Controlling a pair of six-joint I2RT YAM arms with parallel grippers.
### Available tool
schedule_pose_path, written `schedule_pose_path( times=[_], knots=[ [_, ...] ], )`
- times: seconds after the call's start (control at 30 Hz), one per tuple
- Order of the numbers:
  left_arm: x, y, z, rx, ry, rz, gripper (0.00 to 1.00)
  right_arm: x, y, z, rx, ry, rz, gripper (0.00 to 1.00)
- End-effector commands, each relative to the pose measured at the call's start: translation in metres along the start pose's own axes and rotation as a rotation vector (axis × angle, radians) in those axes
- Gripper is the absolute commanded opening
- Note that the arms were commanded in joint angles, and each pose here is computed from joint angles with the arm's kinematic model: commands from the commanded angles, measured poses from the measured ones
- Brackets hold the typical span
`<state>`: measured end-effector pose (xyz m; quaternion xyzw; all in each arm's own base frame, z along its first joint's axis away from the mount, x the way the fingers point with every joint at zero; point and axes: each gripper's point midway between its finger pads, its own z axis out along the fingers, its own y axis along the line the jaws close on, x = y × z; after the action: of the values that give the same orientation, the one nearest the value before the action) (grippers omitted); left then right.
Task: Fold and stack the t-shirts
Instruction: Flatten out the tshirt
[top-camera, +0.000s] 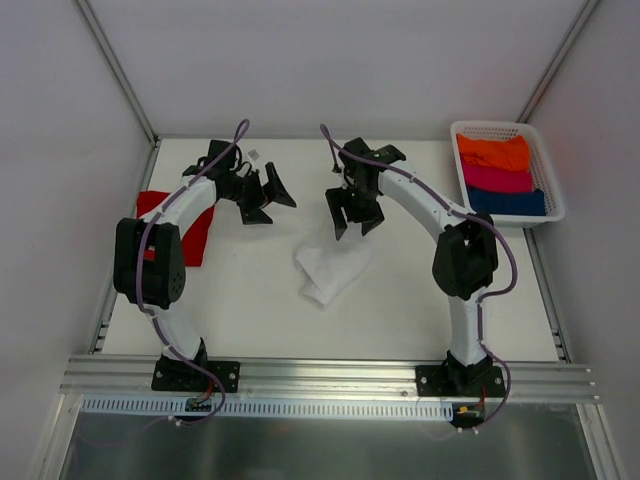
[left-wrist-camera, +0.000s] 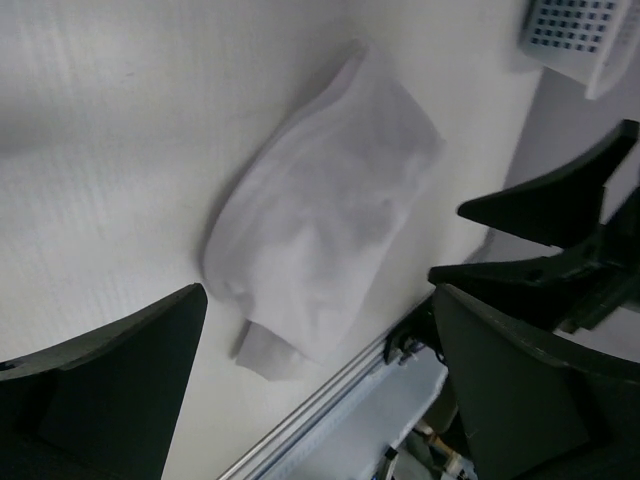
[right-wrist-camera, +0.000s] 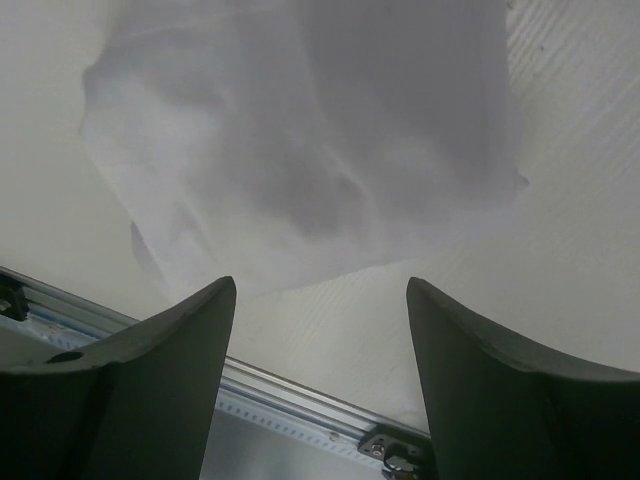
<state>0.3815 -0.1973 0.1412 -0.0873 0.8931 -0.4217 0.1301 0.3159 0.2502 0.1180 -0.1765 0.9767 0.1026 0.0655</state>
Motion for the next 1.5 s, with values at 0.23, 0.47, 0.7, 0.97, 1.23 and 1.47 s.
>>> schedule_pose_path(
  times=[0.23,0.47,0.7,0.97,1.23,1.47],
  knots=[
    [0.020,0.055,-0.053,-0.537,-0.079,0.083,0.99,-0.016,0.059,0.023,-0.258,0.035,-0.072,0.74],
    [0.034,0.055,-0.042,-0.549,-0.032,0.090,0.99,-0.008,0.071,0.057,-0.277,0.115,-0.104,0.74],
    [0.032,0.049,-0.041,-0.523,-0.033,0.087,0.99,0.003,0.067,0.085,-0.243,0.188,-0.125,0.56],
    [0.032,0.047,-0.041,-0.518,-0.030,0.095,0.99,0.001,0.061,0.064,-0.167,0.145,-0.179,0.01],
    [0.030,0.045,-0.036,-0.499,-0.013,0.099,0.99,-0.054,0.093,-0.104,-0.212,-0.234,-0.149,0.01],
    [0.026,0.043,-0.020,-0.463,0.027,0.075,0.99,-0.018,0.016,-0.188,-0.031,-0.425,0.063,0.05]
  ],
)
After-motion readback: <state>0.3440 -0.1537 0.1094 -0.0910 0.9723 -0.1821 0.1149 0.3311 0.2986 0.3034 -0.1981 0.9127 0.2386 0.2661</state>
